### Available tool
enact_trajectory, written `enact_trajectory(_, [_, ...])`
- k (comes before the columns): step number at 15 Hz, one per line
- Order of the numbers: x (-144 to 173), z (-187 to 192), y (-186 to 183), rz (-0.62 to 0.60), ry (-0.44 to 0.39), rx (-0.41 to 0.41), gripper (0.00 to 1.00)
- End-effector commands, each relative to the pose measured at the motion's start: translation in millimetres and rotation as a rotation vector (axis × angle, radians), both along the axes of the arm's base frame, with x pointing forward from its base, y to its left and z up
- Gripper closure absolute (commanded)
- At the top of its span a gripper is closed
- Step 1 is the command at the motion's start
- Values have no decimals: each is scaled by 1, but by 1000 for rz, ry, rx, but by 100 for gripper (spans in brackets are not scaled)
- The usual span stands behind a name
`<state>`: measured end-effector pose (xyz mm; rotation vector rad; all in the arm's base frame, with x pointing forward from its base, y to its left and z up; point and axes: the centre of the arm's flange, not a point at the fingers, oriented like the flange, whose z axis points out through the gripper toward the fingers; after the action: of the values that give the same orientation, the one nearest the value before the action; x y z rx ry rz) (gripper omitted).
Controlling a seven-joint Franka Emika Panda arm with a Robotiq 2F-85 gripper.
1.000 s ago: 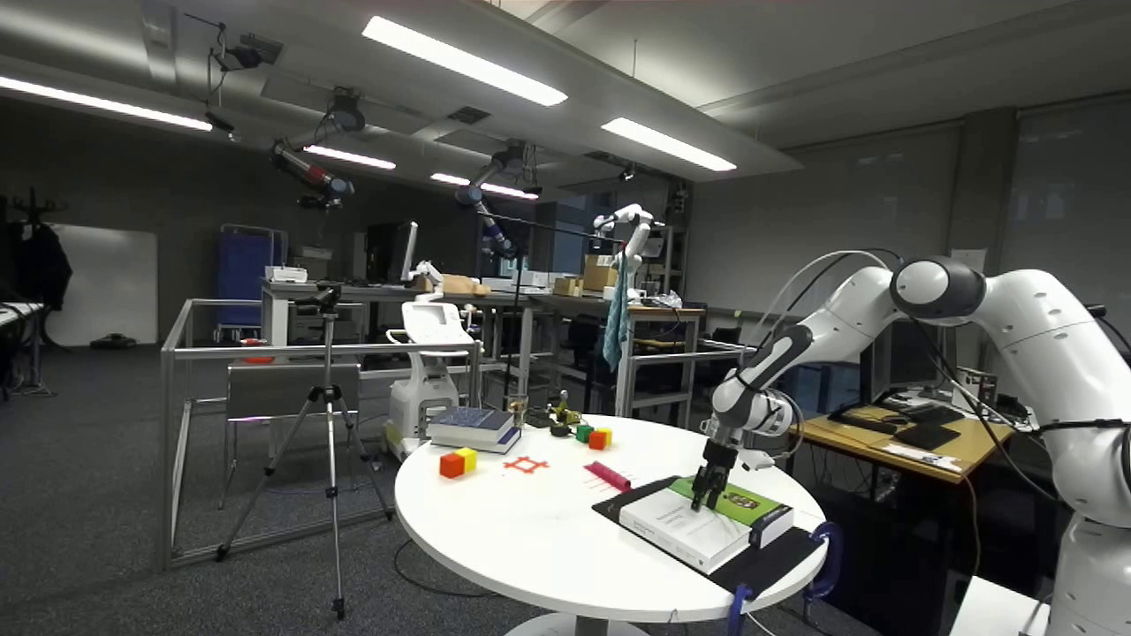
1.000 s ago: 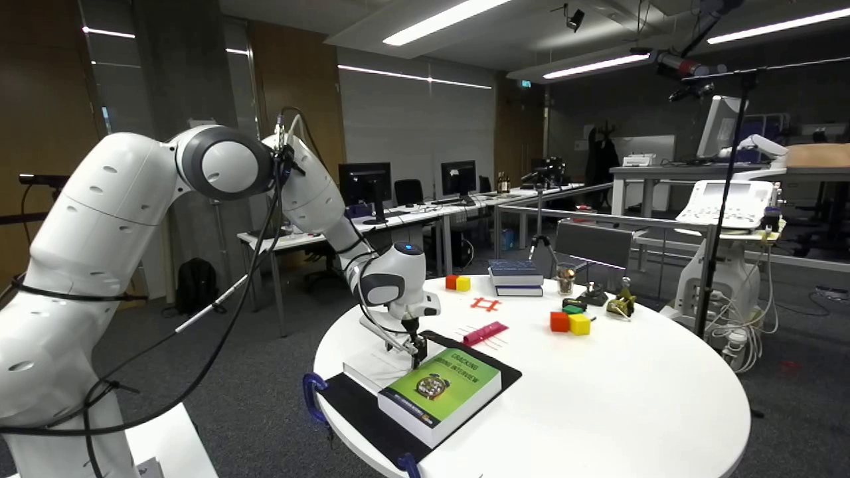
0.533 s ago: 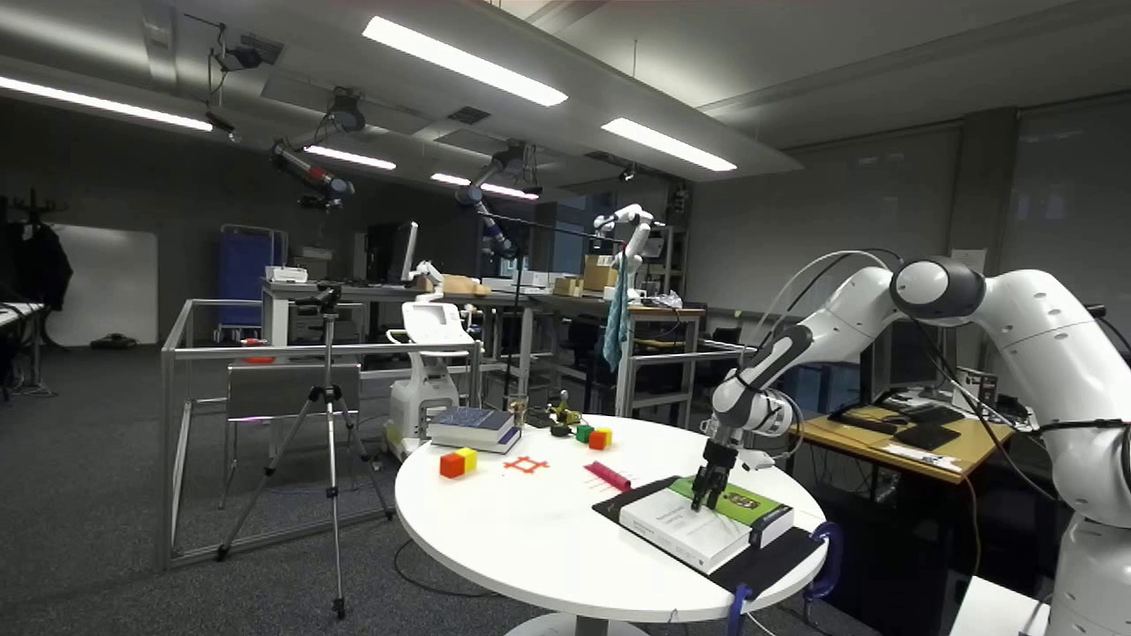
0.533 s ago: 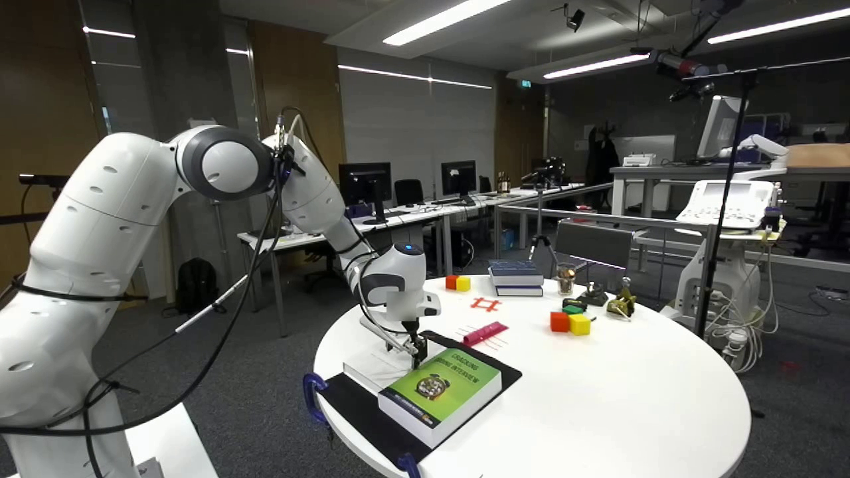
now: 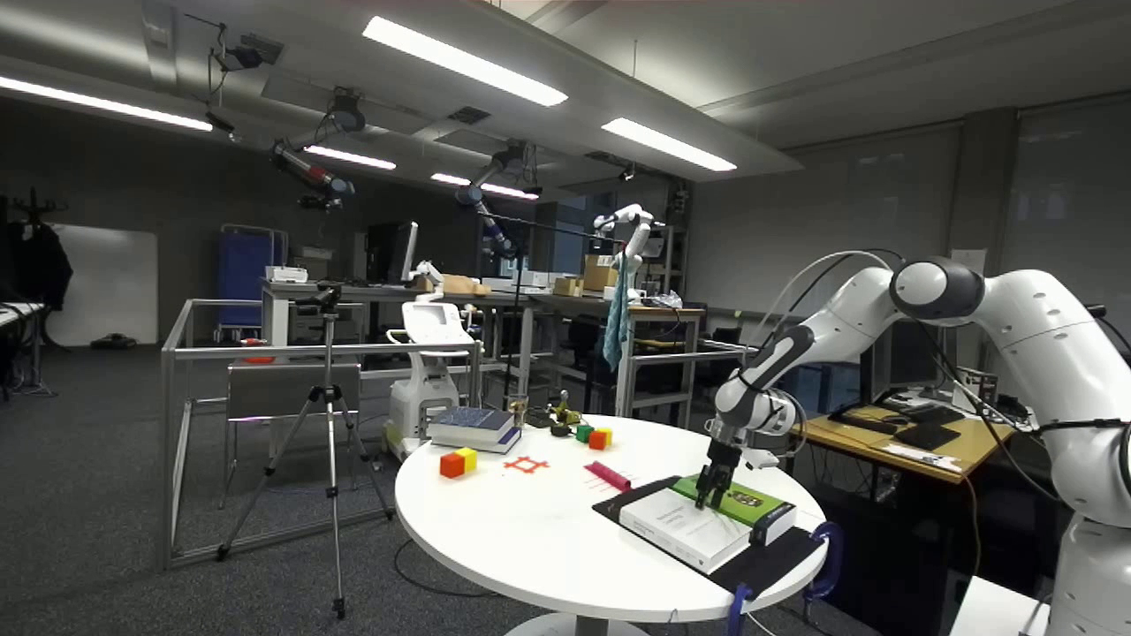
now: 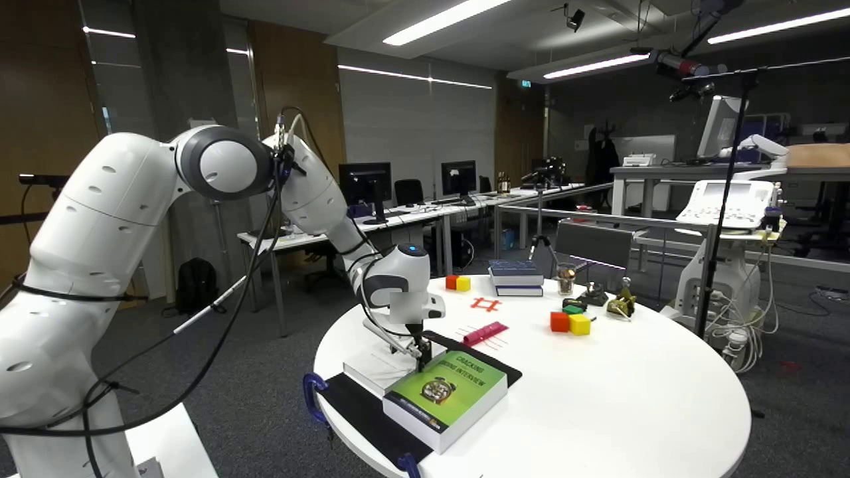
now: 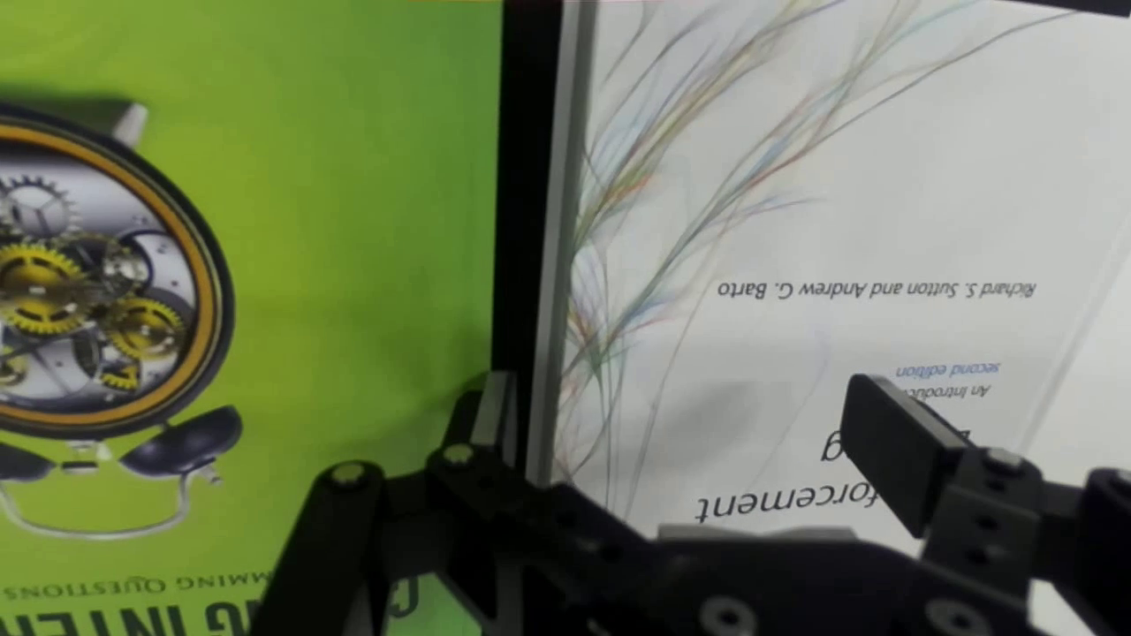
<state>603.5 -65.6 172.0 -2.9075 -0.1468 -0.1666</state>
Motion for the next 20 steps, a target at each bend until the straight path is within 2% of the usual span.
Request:
enact_trajectory(1, [2, 2, -25, 3, 1, -1, 0])
enact_trajectory(12, [19, 9, -58, -81, -33, -11, 0])
enact_trajectory(15, [19, 18, -55, -76, -9, -27, 0])
enact_trajectory(17, [11, 31, -43, -55, 31, -69, 0])
enact_trajectory(20, [1, 54, -29, -14, 50, -241, 0])
